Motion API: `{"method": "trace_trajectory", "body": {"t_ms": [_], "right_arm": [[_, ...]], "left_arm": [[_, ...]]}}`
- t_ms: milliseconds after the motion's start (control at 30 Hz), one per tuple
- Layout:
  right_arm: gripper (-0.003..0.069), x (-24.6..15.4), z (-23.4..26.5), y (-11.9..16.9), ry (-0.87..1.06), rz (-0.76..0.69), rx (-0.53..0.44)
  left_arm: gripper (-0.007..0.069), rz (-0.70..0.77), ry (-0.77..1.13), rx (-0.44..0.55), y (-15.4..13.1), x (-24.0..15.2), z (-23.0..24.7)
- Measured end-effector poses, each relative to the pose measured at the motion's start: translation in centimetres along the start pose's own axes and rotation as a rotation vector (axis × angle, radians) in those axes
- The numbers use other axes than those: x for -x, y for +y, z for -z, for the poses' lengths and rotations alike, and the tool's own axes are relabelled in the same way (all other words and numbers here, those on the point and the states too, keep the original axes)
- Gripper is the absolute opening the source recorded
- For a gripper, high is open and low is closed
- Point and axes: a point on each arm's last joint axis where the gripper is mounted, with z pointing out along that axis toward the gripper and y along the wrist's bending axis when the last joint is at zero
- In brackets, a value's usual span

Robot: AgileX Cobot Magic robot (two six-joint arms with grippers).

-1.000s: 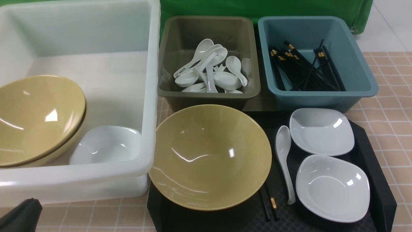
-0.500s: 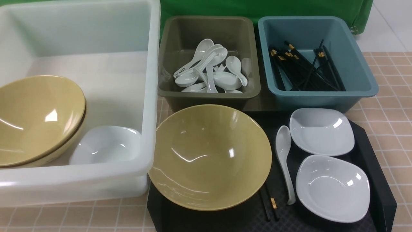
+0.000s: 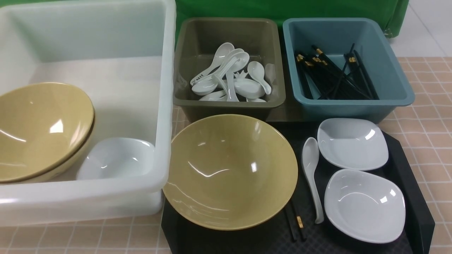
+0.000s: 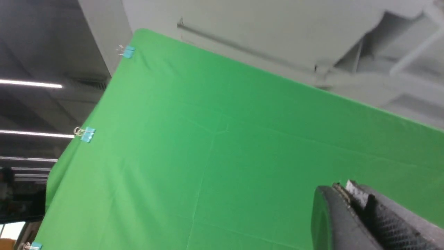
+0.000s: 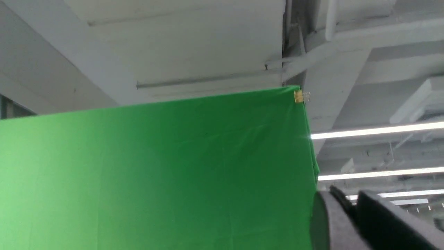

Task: On brown table put chopsticks spoon bowls plates into blue grey white boxes.
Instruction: 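Grasp the large bowl on the tray by its rim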

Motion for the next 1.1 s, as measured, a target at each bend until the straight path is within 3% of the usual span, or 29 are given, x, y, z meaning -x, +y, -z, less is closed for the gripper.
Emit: {"method": "trace_trajectory", "body": {"t_ms": [133, 267, 333, 467, 600, 700, 800, 1100], "right_arm": [[0.0139, -0.9, -2.2, -0.2, 0.252, 0.050, -0.030], [0.0115, -4.8, -3.1, -0.8, 0.633, 0.177, -0.028], [0.0065, -7.4, -2.6, -1.0, 0.881, 0.238, 0.003], [0.0036, -10.0, -1.6, -0.6, 1.127, 0.314, 0.142], [0.0035, -11.2, -1.3, 0.3, 1.177, 0.353, 0.273], [0.0035, -12.0, -0.9, 1.2, 1.174, 0.371, 0.378], [0.0035, -12.3, -0.6, 1.6, 1.158, 0.364, 0.423], [0.0036, -13.5, 0.2, 1.8, 1.095, 0.358, 0.433]], "left_arm": [[-0.0010, -0.026, 0.171, -0.004, -0.7, -0.6, -4.3], [-0.0010, -0.025, 0.542, -0.019, -1.3, -4.3, -8.6], [-0.0010, -0.011, 0.791, -0.031, -1.6, -7.0, -10.7], [-0.0010, 0.022, 1.188, -0.109, -2.3, -11.5, -12.6], [-0.0010, 0.099, 1.422, -0.269, -4.5, -15.5, -13.7], [-0.0010, 0.121, 1.607, -0.527, -8.8, -19.8, -13.8], [-0.0009, 0.051, 1.718, -0.678, -12.9, -22.9, -13.2], [-0.0008, -0.361, 1.878, -0.697, -19.7, -31.7, -10.6]]}}
